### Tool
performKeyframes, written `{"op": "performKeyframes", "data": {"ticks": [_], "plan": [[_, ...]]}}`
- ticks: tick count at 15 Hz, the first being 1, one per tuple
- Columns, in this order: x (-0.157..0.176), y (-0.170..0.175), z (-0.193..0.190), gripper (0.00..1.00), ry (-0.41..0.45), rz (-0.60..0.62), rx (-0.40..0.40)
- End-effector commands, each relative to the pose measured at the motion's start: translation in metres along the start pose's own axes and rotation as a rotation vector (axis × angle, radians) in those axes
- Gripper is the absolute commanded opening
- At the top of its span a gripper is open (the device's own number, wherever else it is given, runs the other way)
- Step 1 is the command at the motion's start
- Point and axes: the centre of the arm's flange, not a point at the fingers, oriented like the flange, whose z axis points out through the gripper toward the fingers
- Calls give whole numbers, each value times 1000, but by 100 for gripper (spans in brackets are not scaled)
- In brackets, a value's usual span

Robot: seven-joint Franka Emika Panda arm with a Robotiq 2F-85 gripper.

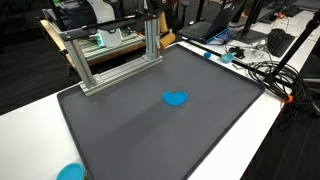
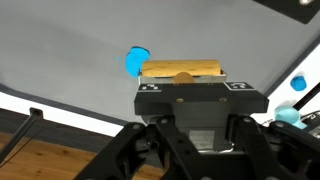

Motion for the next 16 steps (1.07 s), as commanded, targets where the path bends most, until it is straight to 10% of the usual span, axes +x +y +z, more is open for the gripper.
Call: {"op": "performKeyframes", "data": {"ticks": [1,4,5,16], "plan": [[2,-4,0,47,3,29,-2],[3,-8,0,47,3,64,-3],[3,-8,0,22,3,67,-3],[-9,5,-24,22,-192,313,-125]]}}
